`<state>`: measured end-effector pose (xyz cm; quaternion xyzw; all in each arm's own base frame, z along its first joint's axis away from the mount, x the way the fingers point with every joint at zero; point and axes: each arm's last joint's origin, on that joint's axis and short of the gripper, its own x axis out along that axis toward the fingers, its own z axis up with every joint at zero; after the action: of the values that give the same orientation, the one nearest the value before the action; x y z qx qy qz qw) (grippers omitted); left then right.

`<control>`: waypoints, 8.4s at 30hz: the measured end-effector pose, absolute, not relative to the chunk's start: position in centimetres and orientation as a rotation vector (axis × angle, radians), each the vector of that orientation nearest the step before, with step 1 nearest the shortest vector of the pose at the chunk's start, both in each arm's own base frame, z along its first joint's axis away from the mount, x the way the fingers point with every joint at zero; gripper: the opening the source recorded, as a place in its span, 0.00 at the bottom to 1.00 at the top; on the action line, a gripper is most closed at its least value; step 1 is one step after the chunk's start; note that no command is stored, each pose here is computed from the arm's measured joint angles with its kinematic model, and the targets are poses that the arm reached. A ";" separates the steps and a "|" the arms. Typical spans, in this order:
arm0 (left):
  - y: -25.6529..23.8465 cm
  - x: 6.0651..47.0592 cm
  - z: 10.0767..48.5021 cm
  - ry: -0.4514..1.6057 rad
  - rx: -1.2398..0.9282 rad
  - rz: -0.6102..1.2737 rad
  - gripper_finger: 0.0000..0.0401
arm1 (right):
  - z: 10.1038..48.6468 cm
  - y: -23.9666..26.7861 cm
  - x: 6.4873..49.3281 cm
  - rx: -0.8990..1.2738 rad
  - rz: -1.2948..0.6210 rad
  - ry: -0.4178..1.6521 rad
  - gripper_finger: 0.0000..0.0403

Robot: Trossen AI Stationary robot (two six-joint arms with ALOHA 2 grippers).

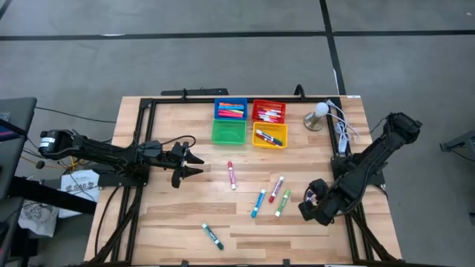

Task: Pick & Place Markers
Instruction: Put the large dark blue marker into the green basket

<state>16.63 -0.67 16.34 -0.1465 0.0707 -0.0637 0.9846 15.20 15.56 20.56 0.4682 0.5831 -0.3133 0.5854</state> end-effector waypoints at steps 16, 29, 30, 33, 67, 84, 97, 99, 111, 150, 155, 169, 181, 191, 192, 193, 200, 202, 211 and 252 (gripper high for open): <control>-0.7 16.6 16.4 0.142 -0.295 -0.128 0.46 | 17.2 15.2 17.6 1.087 -0.970 1.326 0.65; -0.7 16.6 16.3 0.142 -0.295 -0.128 0.46 | 13.4 14.8 18.0 1.118 -1.030 1.311 0.65; -0.7 16.6 16.3 0.142 -0.295 -0.128 0.46 | 13.0 14.6 17.8 1.131 -1.023 1.308 0.65; -0.7 16.6 16.3 0.142 -0.295 -0.128 0.46 | 12.5 14.3 17.4 1.146 -1.023 1.311 0.65; -0.7 16.6 16.5 0.115 -0.301 -0.132 0.46 | 15.1 14.6 16.5 1.099 -1.016 1.312 0.14; -0.7 16.6 18.5 -0.085 -0.295 -0.162 0.46 | 24.1 13.0 17.5 1.155 -0.717 0.689 0.14; -0.7 16.6 18.6 -0.076 -0.585 -0.179 0.46 | 27.8 8.7 24.2 1.019 -0.407 0.384 0.14; -0.7 16.6 18.7 -0.079 -0.600 -0.181 0.46 | 28.3 7.8 25.0 0.994 -0.368 0.343 0.14; -0.7 16.5 19.2 -0.130 -0.604 -0.198 0.46 | 28.9 4.7 26.2 0.906 -0.347 0.299 0.14; -0.7 22.5 22.2 -0.161 -0.730 -0.173 0.63 | 27.8 3.6 38.3 0.764 0.006 0.193 0.14; -0.5 22.4 22.4 -0.185 -0.734 -0.144 0.62 | 27.7 3.4 38.3 0.766 0.020 0.216 0.14; -0.4 22.4 22.4 -0.196 -0.736 -0.108 0.58 | 27.6 3.5 38.2 0.766 0.019 0.230 0.14; -0.5 23.7 22.4 -0.171 -0.743 -0.118 0.58 | 27.4 3.2 38.2 0.765 -0.005 0.236 0.14; -0.6 25.5 22.8 -0.156 -0.751 -0.143 0.56 | 27.3 2.9 38.2 0.764 -0.017 0.245 0.14; -0.6 25.5 22.6 -0.145 -0.761 -0.142 0.55 | 27.3 2.9 38.2 0.764 -0.017 0.246 0.14; -0.6 25.6 22.5 -0.140 -0.766 -0.141 0.53 | 27.3 2.9 38.2 0.763 -0.018 0.248 0.14; -0.6 25.5 22.7 -0.152 -0.779 -0.143 0.32 | 27.2 3.0 38.2 0.744 -0.015 0.252 0.14; -0.6 25.4 22.8 -0.155 -0.779 -0.146 0.23 | 27.2 3.0 38.2 0.737 -0.016 0.252 0.14; -0.6 25.4 22.8 -0.152 -0.776 -0.151 0.15 | 27.3 3.1 38.2 0.720 0.012 0.260 0.27; 3.7 27.8 25.7 0.346 -0.421 0.073 0.15 | 29.6 5.8 24.5 0.193 -0.153 0.588 0.48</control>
<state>27.76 3.67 25.69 -0.2078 0.1708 0.0359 0.9625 24.48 5.77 29.56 0.0947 0.2889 -0.0754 0.9497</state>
